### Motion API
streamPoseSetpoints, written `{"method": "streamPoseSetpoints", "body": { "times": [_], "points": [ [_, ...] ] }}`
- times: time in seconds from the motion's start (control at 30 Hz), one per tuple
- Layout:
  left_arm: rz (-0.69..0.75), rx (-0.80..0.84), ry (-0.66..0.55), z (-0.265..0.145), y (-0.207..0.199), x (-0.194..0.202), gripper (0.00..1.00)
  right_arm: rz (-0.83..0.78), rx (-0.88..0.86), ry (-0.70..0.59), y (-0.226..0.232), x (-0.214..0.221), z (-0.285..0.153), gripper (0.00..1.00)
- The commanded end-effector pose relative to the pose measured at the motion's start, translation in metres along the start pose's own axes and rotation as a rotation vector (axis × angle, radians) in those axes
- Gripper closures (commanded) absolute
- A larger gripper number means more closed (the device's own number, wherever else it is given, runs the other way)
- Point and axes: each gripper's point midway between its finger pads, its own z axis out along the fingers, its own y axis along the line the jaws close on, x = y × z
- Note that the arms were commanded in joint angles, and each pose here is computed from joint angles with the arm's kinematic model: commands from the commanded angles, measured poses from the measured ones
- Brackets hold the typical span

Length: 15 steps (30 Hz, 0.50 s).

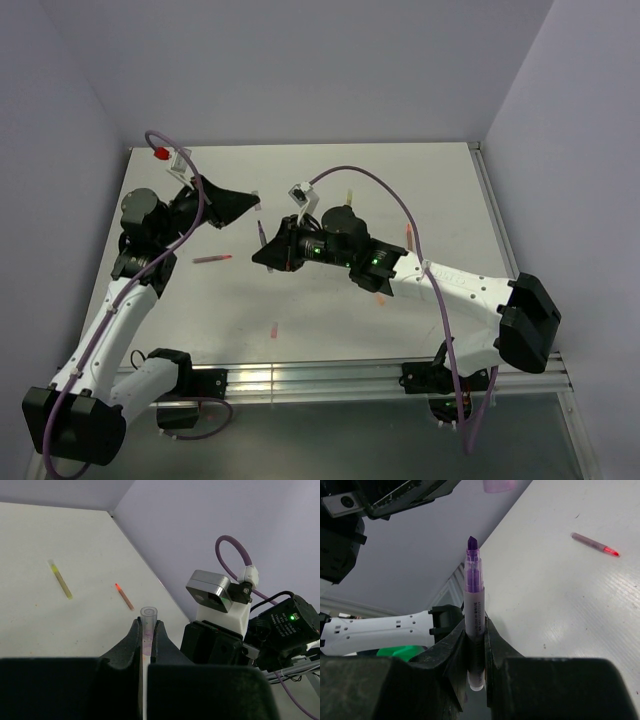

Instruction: Insert the pens into the pen caps

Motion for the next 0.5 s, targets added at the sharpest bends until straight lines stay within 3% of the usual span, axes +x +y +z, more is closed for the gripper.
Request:
{"method": "streamPoseSetpoints", "body": {
  "times": [0.0,0.47],
  "points": [
    [0.055,0.085,-0.037,-0.003,-0.021,-0.009,1.00,-0.027,-0.020,-0.089,0.021,-0.030,-0.001,1.00],
    [0.048,0.113,-0.027,-0.005,-0.027,-0.007,1.00,-0.020,-0.002,-0.107,0.018,-0.041,0.002,1.00]
  ]
}}
